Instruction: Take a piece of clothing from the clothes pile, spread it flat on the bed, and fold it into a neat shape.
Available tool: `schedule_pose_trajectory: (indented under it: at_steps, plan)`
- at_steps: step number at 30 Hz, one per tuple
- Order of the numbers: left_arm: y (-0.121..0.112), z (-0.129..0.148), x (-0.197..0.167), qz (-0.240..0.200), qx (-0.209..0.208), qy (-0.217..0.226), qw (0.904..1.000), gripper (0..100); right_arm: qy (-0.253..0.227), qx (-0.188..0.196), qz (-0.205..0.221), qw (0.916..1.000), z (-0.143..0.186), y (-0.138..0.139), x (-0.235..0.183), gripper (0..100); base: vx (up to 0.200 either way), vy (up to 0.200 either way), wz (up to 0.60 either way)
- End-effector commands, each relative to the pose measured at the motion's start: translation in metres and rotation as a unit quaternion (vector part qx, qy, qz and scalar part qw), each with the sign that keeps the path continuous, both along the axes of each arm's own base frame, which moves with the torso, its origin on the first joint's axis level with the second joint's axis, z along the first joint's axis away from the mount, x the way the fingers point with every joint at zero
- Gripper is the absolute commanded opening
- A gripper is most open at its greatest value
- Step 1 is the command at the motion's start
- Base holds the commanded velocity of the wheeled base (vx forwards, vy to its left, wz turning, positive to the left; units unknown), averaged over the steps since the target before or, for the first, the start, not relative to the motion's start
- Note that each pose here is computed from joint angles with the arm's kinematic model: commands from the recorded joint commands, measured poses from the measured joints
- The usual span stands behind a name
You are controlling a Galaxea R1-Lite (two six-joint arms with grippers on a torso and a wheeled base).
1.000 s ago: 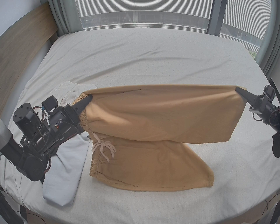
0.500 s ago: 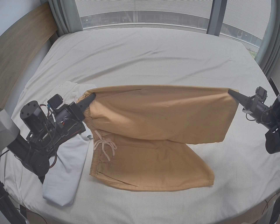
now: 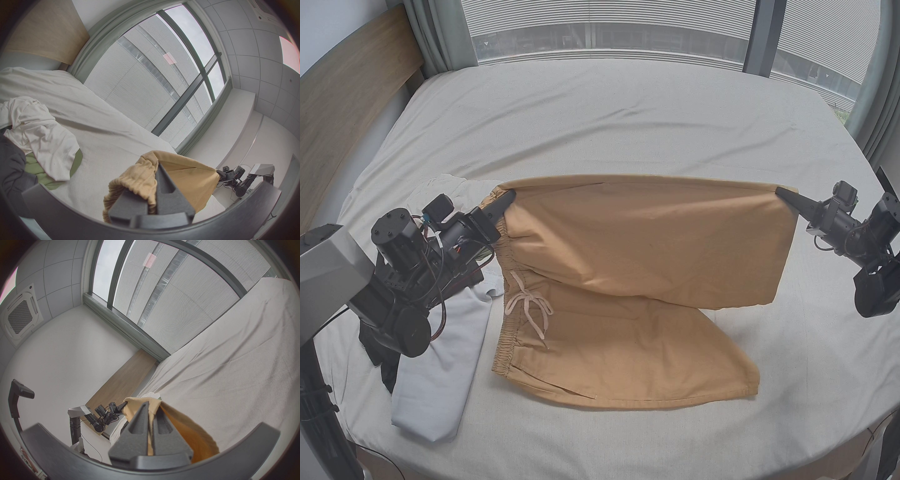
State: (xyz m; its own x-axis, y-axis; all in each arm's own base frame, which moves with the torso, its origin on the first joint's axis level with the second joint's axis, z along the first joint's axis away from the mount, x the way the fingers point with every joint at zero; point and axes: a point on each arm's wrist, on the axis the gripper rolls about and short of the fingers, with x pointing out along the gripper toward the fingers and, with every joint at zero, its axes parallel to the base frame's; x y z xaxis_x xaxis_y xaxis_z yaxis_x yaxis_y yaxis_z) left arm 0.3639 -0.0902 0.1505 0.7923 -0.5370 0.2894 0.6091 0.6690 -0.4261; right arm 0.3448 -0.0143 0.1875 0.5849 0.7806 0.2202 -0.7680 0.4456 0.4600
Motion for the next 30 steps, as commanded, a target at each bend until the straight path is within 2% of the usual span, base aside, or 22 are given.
schedule_pose_trajectory:
  at_steps: [1, 18, 30]
  plan:
    - [-0.003, -0.013, 0.019, 0.0, -0.002, 0.003, 1.0, 0, 0.012, 0.002, -0.002, 0.9999, -0.016, -0.003, 0.02, 0, 0.0, 0.0, 0.0]
    - [-0.009, -0.046, 0.064, 0.0, -0.016, 0.005, 0.9999, 0, 0.011, 0.003, 0.002, 0.9999, -0.036, -0.004, 0.056, 0, 0.0, 0.0, 0.0]
    - [-0.011, -0.048, 0.078, 0.0, -0.019, -0.001, 0.9998, 0, 0.006, 0.003, 0.001, 1.0, -0.046, -0.006, 0.073, 0, 0.0, 0.0, 0.0]
